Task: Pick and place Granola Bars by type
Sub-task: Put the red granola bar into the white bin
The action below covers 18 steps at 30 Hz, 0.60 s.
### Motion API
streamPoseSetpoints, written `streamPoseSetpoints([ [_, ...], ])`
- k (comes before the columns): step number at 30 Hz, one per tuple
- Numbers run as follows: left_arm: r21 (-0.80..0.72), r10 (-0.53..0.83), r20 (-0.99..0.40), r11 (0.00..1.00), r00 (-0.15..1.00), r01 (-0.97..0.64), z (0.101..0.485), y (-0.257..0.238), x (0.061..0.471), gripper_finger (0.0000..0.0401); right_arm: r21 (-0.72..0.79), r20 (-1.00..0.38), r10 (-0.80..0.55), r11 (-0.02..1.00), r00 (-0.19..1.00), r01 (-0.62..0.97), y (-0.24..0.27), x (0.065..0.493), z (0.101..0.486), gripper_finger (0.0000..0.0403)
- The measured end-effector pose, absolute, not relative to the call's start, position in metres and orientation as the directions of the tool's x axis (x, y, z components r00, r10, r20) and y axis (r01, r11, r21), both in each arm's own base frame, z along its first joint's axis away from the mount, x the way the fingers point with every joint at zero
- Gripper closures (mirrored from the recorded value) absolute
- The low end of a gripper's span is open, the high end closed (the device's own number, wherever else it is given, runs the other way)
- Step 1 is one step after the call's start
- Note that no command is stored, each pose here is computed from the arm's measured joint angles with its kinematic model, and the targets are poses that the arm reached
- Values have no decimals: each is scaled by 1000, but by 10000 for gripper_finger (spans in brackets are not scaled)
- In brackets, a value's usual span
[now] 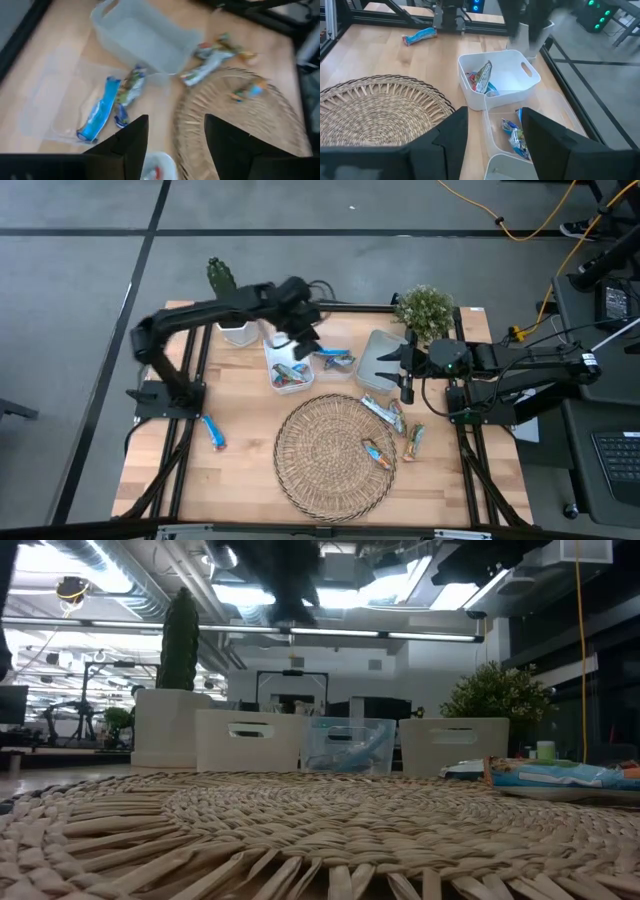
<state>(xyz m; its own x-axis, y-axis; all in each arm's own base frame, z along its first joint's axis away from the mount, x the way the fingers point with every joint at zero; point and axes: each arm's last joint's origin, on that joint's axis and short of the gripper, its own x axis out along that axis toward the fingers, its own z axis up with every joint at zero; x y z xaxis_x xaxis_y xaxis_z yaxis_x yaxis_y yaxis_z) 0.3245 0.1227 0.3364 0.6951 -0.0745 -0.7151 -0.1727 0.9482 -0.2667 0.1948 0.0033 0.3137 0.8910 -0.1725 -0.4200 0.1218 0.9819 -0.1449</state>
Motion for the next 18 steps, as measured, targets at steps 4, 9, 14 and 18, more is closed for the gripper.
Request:
streamPoseSetpoints([
  [4, -249, -95, -674, 963, 732, -105, 384, 86, 278, 221, -147, -420, -173, 982, 891, 121, 3, 195, 314, 216],
  [9, -276, -72, -590, 954, 804, -117, 432, 38, 209, 229, -146, -420, -173, 982, 891, 122, 3, 195, 314, 216],
  [14, -258, -22, -473, 959, 881, -115, 458, 14, 155, 232, -146, -419, -173, 982, 891, 122, 3, 195, 314, 216],
  [18, -291, -82, -453, 955, 888, -60, 463, 4, 130, 233, -148, -419, -173, 982, 892, 121, 3, 195, 314, 216],
])
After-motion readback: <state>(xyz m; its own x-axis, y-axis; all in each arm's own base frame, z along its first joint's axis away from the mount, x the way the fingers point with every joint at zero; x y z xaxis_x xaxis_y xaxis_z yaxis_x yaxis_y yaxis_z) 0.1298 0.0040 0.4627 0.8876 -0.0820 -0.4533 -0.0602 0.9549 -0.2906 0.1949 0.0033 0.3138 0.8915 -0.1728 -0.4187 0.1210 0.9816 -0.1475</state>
